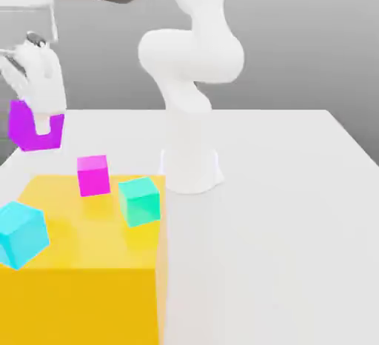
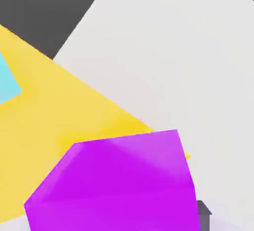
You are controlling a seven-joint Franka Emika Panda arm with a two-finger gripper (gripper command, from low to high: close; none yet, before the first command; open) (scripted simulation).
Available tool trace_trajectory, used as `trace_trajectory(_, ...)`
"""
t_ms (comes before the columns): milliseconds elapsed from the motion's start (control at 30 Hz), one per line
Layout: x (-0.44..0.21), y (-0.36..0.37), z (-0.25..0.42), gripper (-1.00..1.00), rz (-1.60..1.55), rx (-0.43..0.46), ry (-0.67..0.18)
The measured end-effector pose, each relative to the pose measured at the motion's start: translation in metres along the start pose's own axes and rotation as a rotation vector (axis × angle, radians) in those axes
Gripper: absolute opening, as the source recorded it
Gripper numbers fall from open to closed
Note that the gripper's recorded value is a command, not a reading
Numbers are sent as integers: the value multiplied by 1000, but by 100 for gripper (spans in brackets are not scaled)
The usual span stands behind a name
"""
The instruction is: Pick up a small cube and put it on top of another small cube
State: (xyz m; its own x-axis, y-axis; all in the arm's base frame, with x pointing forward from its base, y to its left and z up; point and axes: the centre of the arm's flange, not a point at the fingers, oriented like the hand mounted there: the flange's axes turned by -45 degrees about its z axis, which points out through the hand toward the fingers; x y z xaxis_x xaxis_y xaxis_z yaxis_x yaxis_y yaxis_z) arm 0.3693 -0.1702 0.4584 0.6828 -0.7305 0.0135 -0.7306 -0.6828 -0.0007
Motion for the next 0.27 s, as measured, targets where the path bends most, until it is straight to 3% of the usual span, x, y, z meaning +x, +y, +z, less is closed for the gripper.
trace_trajectory(133, -13, -13, 41, -100, -37, 5, -14)
trace_trajectory(167, -14, -13, 55, 100, -38, 5, -14)
trace_trajectory(267, -14, -13, 55, 100, -38, 5, -14)
